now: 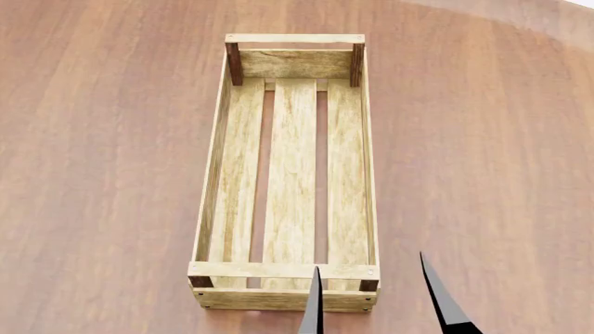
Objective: Stack the right bowl on the left bowl and place them in the tray.
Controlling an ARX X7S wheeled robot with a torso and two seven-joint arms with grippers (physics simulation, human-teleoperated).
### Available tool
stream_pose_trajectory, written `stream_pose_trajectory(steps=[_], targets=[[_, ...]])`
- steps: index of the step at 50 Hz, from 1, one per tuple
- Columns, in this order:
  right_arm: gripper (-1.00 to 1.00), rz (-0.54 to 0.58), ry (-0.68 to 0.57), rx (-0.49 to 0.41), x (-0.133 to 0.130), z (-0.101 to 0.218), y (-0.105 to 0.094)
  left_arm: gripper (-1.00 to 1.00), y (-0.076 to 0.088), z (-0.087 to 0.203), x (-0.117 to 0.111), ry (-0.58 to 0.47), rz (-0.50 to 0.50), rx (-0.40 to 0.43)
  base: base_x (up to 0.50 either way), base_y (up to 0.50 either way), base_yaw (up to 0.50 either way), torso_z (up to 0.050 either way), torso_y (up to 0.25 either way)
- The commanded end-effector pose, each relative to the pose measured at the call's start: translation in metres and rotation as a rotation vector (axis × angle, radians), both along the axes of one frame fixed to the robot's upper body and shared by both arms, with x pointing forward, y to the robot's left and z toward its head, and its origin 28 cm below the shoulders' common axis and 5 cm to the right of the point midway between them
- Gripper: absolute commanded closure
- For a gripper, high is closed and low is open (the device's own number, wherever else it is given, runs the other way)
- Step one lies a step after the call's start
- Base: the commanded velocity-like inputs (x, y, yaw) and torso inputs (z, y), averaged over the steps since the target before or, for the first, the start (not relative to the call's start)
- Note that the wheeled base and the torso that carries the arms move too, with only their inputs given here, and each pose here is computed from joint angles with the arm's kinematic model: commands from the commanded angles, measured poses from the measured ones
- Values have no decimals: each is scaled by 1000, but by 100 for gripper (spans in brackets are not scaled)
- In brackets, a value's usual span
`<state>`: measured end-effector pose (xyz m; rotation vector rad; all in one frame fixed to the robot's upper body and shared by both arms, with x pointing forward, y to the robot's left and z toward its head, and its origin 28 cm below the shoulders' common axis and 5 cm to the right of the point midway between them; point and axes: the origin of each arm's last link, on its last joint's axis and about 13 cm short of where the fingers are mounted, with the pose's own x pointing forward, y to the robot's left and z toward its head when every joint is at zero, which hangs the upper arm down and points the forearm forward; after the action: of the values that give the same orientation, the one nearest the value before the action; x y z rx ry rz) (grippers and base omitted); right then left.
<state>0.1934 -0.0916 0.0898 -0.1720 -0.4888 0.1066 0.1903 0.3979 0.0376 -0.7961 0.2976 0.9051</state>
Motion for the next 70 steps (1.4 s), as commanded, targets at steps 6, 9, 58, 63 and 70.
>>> stream_pose_trajectory(steps=[6,9,58,63,70], targets=[[-100,-3,-19,-6,1,2,0,-100,-1,-9,1,-6,7,-14,0,0,0,0,0],[-100,-5,-18,-7,2,2,-1,-100,0,-11,1,-4,9,-16,0,0,0,0,0],[-100,-1,1,-4,3,-1,-1,100,-87,99,94,-213,-623,345,0,0,0,0,0],[-100,0,2,-2,2,-1,-1,100,-103,120,98,-274,-698,379,0,0,0,0,2],[-100,0,3,-1,2,-1,-1,100,-128,146,109,-351,-807,410,0,0,0,0,0]])
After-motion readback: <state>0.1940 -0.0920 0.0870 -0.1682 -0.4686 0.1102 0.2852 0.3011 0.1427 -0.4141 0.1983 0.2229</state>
